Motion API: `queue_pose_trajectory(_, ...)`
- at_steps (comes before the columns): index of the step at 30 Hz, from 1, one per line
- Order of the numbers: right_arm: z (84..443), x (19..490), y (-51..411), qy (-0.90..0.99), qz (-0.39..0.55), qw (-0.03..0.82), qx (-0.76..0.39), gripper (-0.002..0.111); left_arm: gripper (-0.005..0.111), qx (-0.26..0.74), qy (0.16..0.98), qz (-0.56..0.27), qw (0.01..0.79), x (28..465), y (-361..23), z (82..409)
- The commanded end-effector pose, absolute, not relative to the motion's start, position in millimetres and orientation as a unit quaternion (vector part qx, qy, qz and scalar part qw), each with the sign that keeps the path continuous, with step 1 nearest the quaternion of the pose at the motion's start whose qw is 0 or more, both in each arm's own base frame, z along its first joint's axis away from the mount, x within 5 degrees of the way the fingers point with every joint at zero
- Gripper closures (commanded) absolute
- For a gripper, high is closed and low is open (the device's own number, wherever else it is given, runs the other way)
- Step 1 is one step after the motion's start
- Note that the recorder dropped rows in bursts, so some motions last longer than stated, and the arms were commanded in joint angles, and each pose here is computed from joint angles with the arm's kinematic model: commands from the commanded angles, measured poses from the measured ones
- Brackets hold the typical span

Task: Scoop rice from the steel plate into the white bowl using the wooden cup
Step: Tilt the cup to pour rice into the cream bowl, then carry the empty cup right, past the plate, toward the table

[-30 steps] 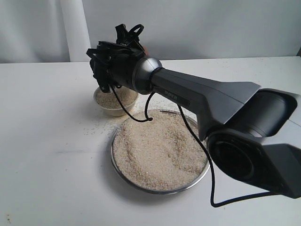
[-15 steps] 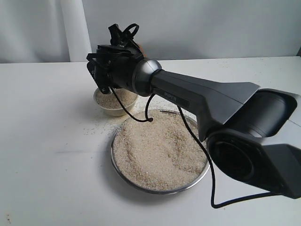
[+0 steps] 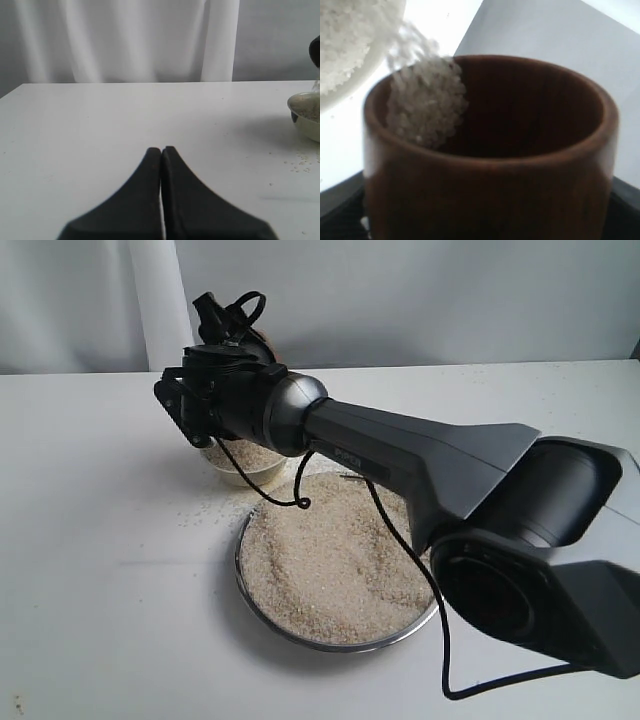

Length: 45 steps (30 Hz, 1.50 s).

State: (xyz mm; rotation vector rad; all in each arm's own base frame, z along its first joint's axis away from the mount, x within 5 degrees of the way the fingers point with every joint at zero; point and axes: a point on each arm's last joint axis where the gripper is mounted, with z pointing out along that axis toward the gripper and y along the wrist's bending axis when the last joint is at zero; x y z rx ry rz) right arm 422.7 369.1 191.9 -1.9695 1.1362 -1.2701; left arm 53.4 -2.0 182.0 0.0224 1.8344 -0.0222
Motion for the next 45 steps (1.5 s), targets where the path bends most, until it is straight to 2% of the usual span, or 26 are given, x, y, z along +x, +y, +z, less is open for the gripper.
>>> queue_pose_trajectory(1,195,423,368,0.411,-0.481,0.264,-0.728,0.108,0.107,0.009,0.792,-0.011,0.611,53,-2,182)
queue_pose_trajectory(11,200,427,367,0.413,-0.501,0.282,-0.706,0.108,0.107,0.009,0.792,-0.011,0.611,53,-2,182)
queue_pose_trajectory(32,202,435,350,0.448,-0.511,0.261,-0.686,0.108,0.107,0.009,0.792,-0.011,0.611,53,-2,182)
queue_pose_trajectory(35,220,430,352,0.538,-0.461,0.343,-0.617,0.108,0.107,0.009,0.792,-0.011,0.611,53,-2,182)
queue_pose_trajectory(37,245,421,348,0.624,-0.389,0.382,-0.560,0.108,0.107,0.009,0.792,-0.011,0.611,53,-2,182)
queue_pose_trajectory(41,288,405,332,0.716,-0.244,0.382,-0.531,0.108,0.107,0.009,0.792,-0.011,0.611,53,-2,182)
queue_pose_trajectory(45,316,392,311,0.751,-0.213,0.344,-0.522,0.108,0.107,0.009,0.792,-0.011,0.611,53,-2,182)
